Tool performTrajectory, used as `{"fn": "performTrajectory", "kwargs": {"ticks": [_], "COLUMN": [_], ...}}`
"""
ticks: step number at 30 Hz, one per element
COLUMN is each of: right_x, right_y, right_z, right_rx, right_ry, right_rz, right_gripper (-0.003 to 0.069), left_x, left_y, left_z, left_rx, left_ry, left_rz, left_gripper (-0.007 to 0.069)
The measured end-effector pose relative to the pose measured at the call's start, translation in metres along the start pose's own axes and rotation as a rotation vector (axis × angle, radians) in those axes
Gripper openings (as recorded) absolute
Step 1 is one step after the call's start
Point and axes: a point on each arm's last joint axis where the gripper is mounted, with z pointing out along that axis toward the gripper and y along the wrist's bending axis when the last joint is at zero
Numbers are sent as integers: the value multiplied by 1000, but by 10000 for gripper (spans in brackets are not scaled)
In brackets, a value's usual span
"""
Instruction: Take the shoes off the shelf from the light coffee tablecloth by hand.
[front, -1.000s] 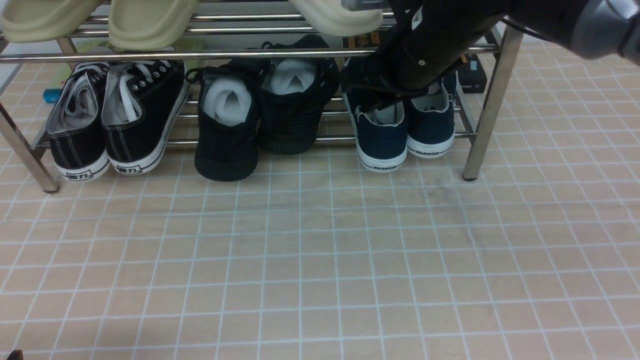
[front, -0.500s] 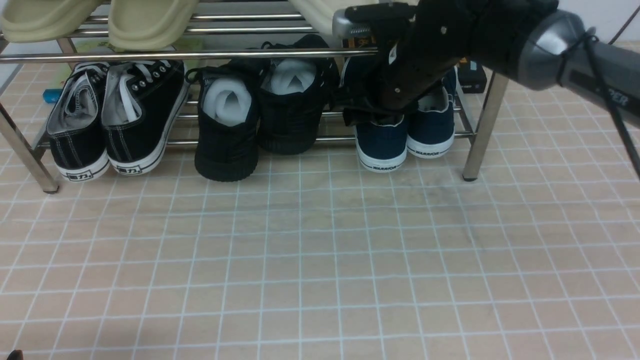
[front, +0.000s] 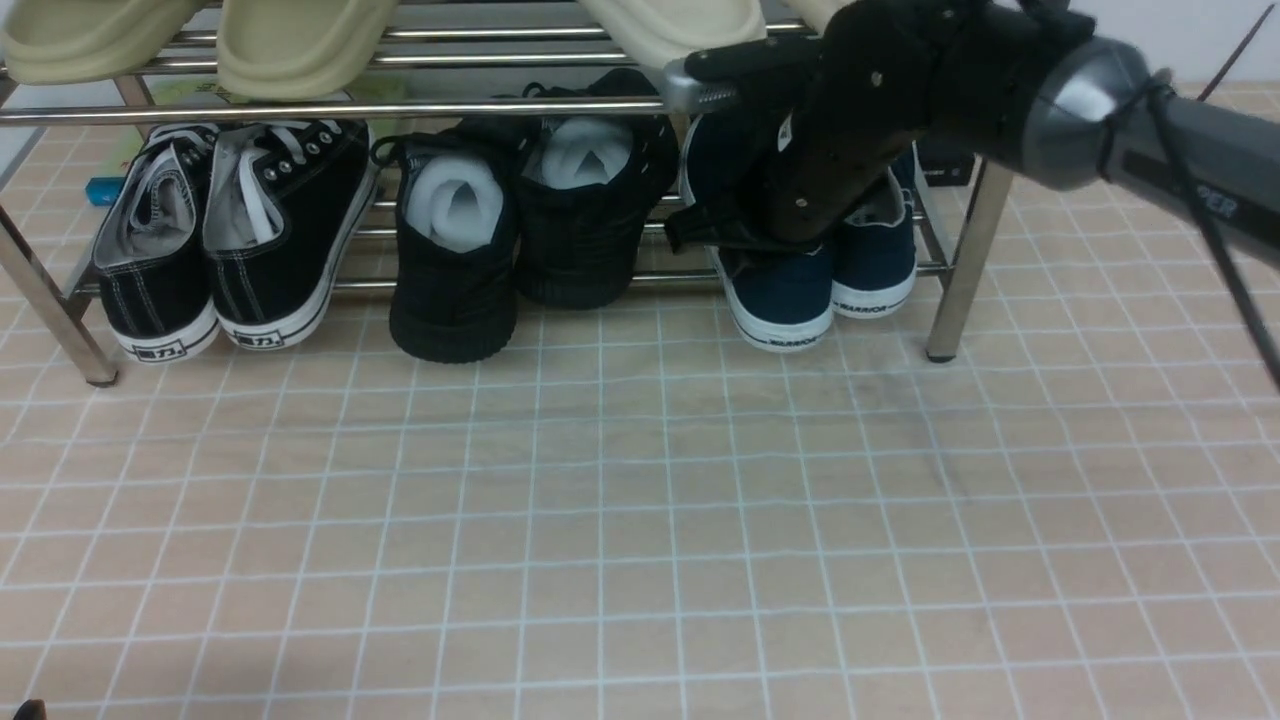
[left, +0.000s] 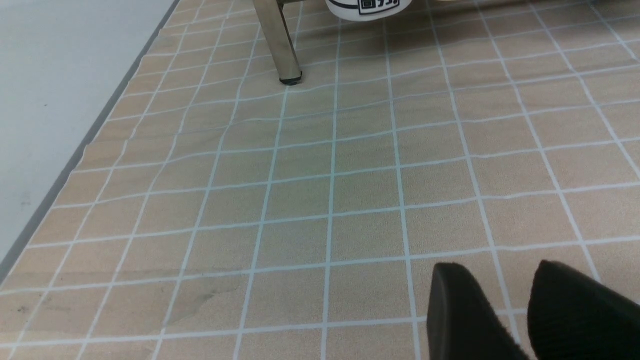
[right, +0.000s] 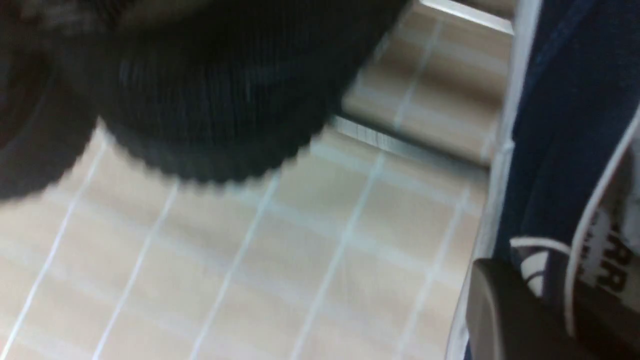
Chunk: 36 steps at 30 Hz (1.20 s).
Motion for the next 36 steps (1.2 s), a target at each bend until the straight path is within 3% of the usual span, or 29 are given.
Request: {"fn": "performTrajectory", "kwargs": {"ticks": [10,18,23,29,36], "right_x": [13,30,73,131,152], "right_y": [25,29,38,60,84], "right_z": [-130,-164,-190,-182,-131], "right_rx": [-194,-233,-251,-292,-275], "right_ry": [103,89,136,255,206], "right_rz": [-70,-73,-107,-124,-52], "right_gripper": [34,34,34,34,34], "left_x": [0,0,0,0,0], "left_y": [0,0,0,0,0], "left_z": [0,0,0,0,0], "left_rx": [0,0,0,0,0], "left_ry": [0,-1,-1,-1,-1], "left_rz": [0,0,0,0,0], "left_gripper": [239,239,239,239,239]}}
